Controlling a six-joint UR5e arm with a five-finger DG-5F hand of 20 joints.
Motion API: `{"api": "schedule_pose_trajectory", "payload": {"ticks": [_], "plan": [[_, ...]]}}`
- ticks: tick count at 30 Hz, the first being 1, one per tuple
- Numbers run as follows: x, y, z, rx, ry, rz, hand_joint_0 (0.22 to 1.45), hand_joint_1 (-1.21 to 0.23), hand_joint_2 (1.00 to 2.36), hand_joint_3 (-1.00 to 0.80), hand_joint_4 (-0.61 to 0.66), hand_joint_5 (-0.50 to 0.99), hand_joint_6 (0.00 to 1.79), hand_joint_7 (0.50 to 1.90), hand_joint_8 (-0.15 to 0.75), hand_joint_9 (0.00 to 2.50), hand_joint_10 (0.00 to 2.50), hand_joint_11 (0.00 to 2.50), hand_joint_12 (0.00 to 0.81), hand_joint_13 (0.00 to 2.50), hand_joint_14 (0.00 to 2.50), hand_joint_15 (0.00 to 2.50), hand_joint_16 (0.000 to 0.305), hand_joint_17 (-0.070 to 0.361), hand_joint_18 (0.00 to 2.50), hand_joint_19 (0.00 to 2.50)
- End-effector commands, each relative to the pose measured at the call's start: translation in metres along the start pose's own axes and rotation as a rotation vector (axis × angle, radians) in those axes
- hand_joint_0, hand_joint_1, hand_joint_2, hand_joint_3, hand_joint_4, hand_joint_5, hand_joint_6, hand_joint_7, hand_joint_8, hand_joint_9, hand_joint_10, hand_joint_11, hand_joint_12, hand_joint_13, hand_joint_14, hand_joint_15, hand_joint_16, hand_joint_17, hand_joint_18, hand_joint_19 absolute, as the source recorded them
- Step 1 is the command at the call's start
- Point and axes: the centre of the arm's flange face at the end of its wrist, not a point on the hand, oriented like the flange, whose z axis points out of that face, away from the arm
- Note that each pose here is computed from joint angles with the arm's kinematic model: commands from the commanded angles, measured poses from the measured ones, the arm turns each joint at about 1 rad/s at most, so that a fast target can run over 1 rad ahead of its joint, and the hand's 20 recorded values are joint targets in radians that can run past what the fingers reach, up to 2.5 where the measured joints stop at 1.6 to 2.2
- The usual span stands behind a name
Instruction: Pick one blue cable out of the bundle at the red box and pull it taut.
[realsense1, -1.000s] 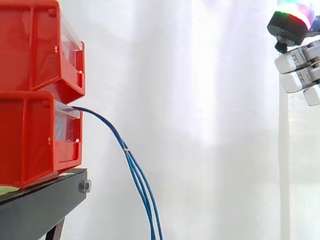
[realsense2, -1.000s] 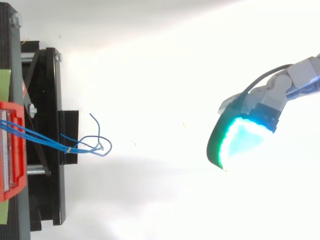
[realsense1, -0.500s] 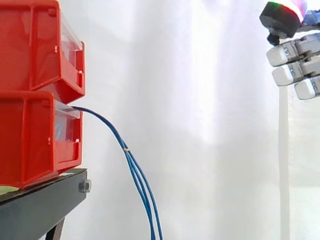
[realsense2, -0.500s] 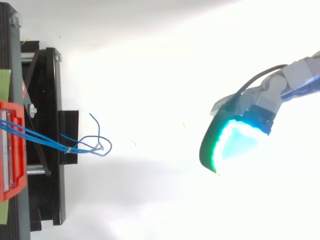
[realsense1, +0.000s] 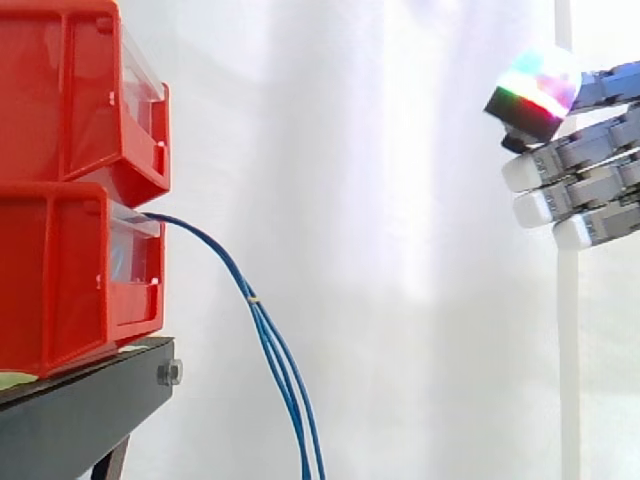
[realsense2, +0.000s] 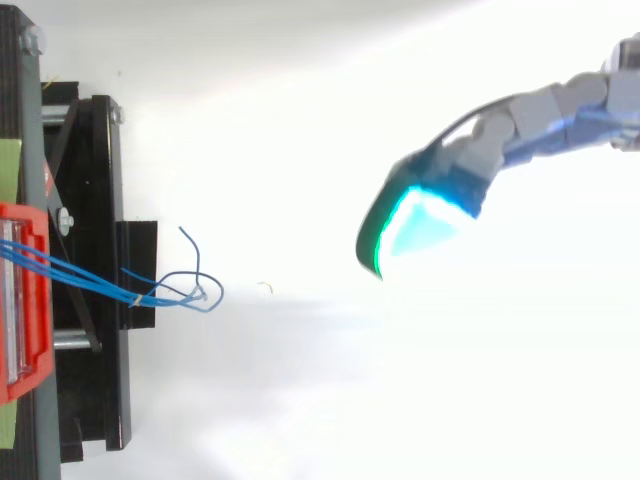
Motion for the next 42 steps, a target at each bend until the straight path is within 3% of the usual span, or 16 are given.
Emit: {"api": "schedule_pose_trajectory", "payload": {"ticks": [1, 4, 10, 16, 20, 22, 25, 30, 37, 42], "plan": [[-0.012, -0.001, -0.001, 0.011, -0.138, -0.043, 0.47, -0.61, 1.0, -0.5, 0.28, -0.19, 0.5, 0.7, 0.291, 0.37, 0.0, 0.06, 0.353, 0.29, 0.01, 0.12, 0.059, 0.133, 0.18, 0.19], [-0.013, -0.001, 0.0, 0.01, -0.149, -0.045, 0.47, -0.61, 1.0, -0.5, 0.28, -0.19, 0.5, 0.7, 0.29, 0.38, 0.0, 0.06, 0.351, 0.29, 0.0, 0.12, 0.059, 0.133, 0.18, 0.19], [-0.006, 0.001, 0.003, -0.014, -0.135, -0.042, 0.47, -0.61, 1.0, -0.5, 0.28, -0.19, 0.5, 0.7, 0.291, 0.39, 0.0, 0.07, 0.35, 0.3, 0.0, 0.13, 0.059, 0.132, 0.19, 0.18], [-0.003, 0.002, 0.004, -0.016, -0.128, -0.041, 0.48, -0.61, 1.0, -0.5, 0.29, -0.19, 0.5, 0.7, 0.293, 0.41, 0.0, 0.08, 0.349, 0.3, 0.0, 0.12, 0.058, 0.131, 0.19, 0.19], [0.001, -0.02, 0.012, 0.01, -0.11, -0.028, 0.48, -0.61, 1.0, -0.5, 0.29, -0.19, 0.5, 0.71, 0.292, 0.41, 0.0, 0.08, 0.35, 0.3, 0.0, 0.13, 0.058, 0.131, 0.2, 0.19], [0.006, -0.033, 0.02, 0.001, -0.089, -0.002, 0.48, -0.61, 1.0, -0.5, 0.29, -0.19, 0.5, 0.7, 0.291, 0.41, 0.0, 0.08, 0.35, 0.3, 0.01, 0.12, 0.058, 0.131, 0.19, 0.19], [0.008, -0.041, 0.026, -0.012, -0.085, 0.019, 0.48, -0.61, 1.0, -0.5, 0.29, -0.19, 0.5, 0.7, 0.292, 0.41, 0.0, 0.08, 0.349, 0.3, 0.0, 0.13, 0.058, 0.131, 0.2, 0.19], [0.007, -0.059, 0.037, -0.032, -0.092, 0.036, 0.48, -0.61, 1.0, -0.5, 0.29, -0.19, 0.5, 0.7, 0.295, 0.42, 0.0, 0.09, 0.35, 0.31, 0.0, 0.13, 0.057, 0.129, 0.21, 0.2], [0.002, -0.078, 0.044, -0.035, -0.103, 0.04, 0.48, -0.61, 1.0, -0.5, 0.29, -0.19, 0.5, 0.7, 0.294, 0.43, 0.0, 0.09, 0.35, 0.31, 0.0, 0.14, 0.057, 0.129, 0.22, 0.21], [0.001, -0.117, 0.06, -0.043, -0.112, 0.066, 0.48, -0.6, 1.0, -0.5, 0.3, -0.19, 0.5, 0.7, 0.296, 0.44, 0.0, 0.1, 0.349, 0.32, 0.0, 0.13, 0.057, 0.129, 0.22, 0.21]]}}
